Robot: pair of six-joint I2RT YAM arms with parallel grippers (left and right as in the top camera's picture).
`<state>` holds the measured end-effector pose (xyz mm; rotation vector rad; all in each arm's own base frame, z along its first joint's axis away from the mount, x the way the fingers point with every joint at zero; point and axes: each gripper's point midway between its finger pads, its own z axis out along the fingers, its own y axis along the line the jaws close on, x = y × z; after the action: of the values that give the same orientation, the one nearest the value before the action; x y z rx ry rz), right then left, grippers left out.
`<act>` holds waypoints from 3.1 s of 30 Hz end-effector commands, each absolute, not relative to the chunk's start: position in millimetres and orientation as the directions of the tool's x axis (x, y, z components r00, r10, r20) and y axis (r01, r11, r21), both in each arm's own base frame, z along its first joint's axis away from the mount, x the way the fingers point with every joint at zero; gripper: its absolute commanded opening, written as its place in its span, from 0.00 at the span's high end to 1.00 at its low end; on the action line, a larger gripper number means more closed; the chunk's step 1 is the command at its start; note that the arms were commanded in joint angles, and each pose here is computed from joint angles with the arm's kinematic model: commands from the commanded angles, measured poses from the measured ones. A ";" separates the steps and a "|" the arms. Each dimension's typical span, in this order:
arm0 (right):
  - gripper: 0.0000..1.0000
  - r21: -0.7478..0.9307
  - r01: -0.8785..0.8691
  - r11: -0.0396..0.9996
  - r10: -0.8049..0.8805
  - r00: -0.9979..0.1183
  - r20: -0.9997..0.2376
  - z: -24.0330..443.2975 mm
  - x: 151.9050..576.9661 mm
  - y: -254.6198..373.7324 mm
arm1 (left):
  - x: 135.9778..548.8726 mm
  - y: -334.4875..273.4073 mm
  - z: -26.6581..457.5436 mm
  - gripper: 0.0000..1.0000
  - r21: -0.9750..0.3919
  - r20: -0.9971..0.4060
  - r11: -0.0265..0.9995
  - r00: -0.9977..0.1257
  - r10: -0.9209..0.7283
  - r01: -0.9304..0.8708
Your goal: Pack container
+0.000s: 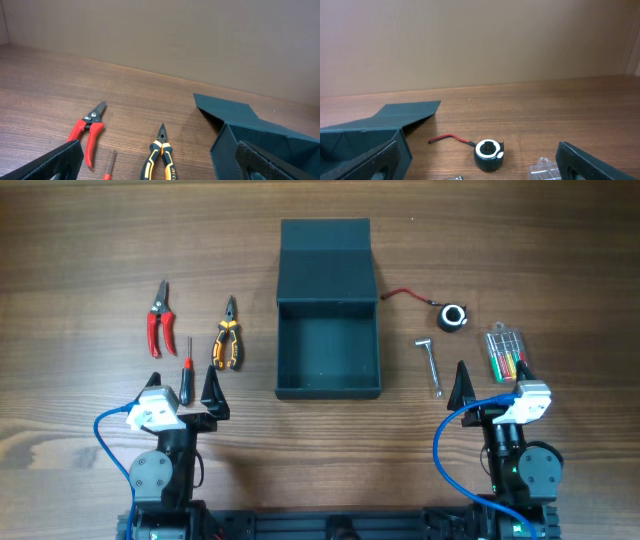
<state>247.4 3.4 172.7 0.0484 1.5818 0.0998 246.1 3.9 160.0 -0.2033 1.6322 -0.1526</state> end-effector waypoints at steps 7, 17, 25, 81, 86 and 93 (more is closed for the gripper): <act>0.00 0.108 -0.036 0.994 0.108 -0.007 -0.994 174.3 247.1 4.1 | 246.1 3.2 158.3 0.00 -0.203 -0.977 0.979 -0.064 -0.204 -0.030; 0.00 0.107 -0.037 0.994 0.107 -0.007 -0.994 174.3 247.1 4.1 | 246.1 3.2 158.3 0.00 -0.203 -0.977 0.979 -0.064 -0.204 -0.030; 0.00 0.108 -0.036 0.994 0.108 -0.007 -0.994 174.3 247.1 4.1 | 246.1 3.2 158.3 0.00 -0.203 -0.977 0.979 -0.064 -0.204 -0.030; 0.00 -0.190 0.078 0.979 -0.051 -0.806 -0.590 226.3 376.1 -42.9 | 246.1 3.2 158.3 0.00 -0.203 -0.977 0.979 -0.064 -0.204 -0.030; 0.00 -0.246 0.052 0.968 -0.076 -0.871 -0.485 203.6 364.3 -71.7 | 246.1 3.2 158.3 0.00 -0.203 -0.977 0.979 -0.064 -0.204 -0.030; 0.00 -0.060 0.087 0.994 0.073 -0.976 -0.206 90.4 359.2 -107.5 | 246.1 3.2 158.3 0.00 -0.203 -0.977 0.979 -0.064 -0.204 -0.030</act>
<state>356.4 -115.1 122.4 0.1668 2.8462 -0.2252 246.0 3.9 159.1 -0.2033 1.6315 -0.1526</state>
